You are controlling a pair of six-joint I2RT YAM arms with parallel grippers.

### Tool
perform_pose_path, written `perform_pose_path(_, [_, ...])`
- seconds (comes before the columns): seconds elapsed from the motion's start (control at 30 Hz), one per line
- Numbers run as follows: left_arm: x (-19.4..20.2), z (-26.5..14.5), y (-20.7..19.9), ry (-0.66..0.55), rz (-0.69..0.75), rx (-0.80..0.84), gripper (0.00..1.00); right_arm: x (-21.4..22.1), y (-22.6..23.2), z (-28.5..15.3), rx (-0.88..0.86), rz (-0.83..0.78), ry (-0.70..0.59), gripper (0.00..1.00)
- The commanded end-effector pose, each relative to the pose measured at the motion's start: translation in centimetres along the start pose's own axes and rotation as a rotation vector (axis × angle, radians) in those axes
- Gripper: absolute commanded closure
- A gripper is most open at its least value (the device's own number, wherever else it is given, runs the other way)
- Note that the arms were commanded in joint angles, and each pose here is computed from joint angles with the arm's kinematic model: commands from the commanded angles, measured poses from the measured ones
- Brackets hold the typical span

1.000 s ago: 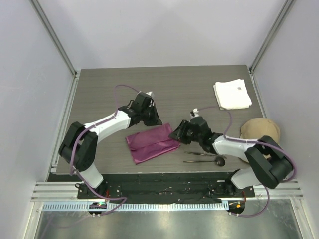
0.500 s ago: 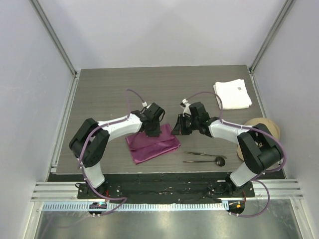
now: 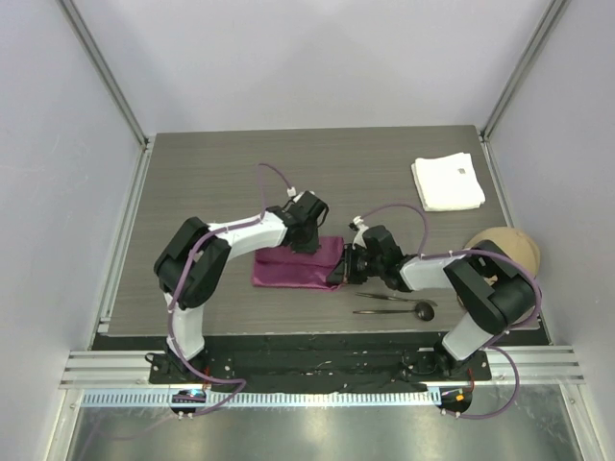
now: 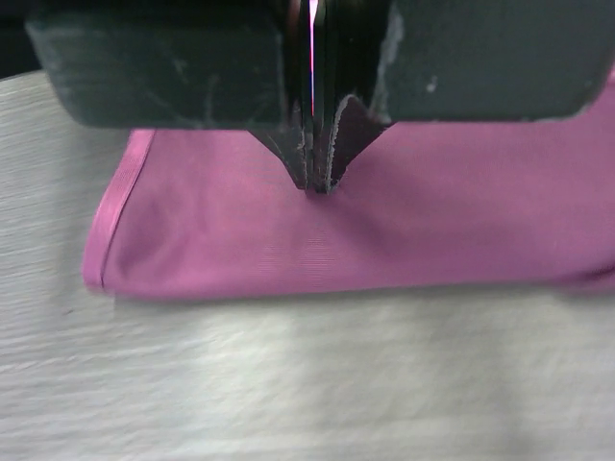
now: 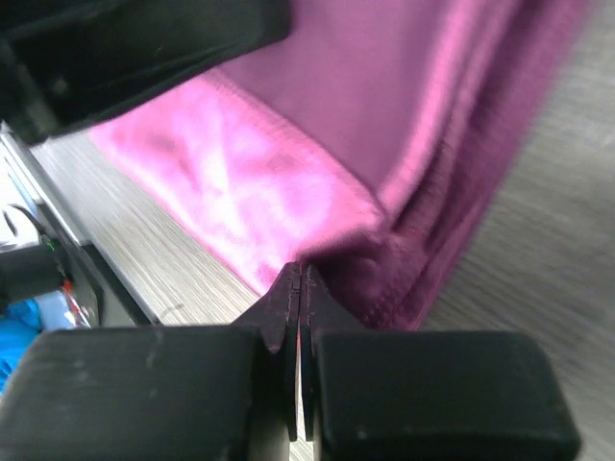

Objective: Fold the napkin into a case and place the utensils inside
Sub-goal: Rotate the 2/3-rectangle-folded napkin at the center of the board.

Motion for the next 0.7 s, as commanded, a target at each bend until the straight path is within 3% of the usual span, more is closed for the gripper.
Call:
perform_pose_path(0.0, [-0.4, 2.3, -0.5, -0.006, 0.11, 0.04, 1.0, 1.6, -0.1, 0.4, 0.069, 0.124, -0.14, 0.99])
perform_pose_path(0.17, [-2.3, 3.2, -2.1, -0.032, 0.301, 0.155, 1.0, 1.9, 3.5, 0.7, -0.087, 0.2, -0.209, 0.98])
perform_pose_path(0.33, [-5.8, 1.3, -1.6, -0.1, 0.278, 0.237, 0.96, 1.5, 5.9, 1.0, -0.244, 0.213, -0.178, 0.98])
perform_pose_path(0.37, [-6.3, 0.4, -1.3, -0.108, 0.271, 0.26, 0.92, 1.1, 6.2, 0.9, -0.268, 0.206, -0.178, 0.97])
perform_pose_path(0.43, [-7.5, -2.8, -0.7, -0.16, 0.253, 0.296, 0.75, 0.5, 6.9, 0.0, -0.286, 0.157, -0.192, 0.93])
perform_pose_path(0.6, [-7.0, -9.3, 0.8, -0.162, 0.181, 0.35, 0.41, -3.2, 6.4, -2.2, -0.059, -0.036, -0.149, 0.81])
perform_pose_path(0.67, [-6.7, -11.6, 1.7, -0.191, 0.113, 0.318, 0.38, -5.3, 6.0, -3.5, 0.036, -0.145, -0.167, 0.7])
Point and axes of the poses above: each gripper's point midway between its finger pads, its own z axis out along the fingers, its own y axis along the line the jaws close on, x = y × z, the point moved 9 cm from there along -z, back along the fingers, and after that the axes turned 8 degrees about -z, right-handed, at the moved point
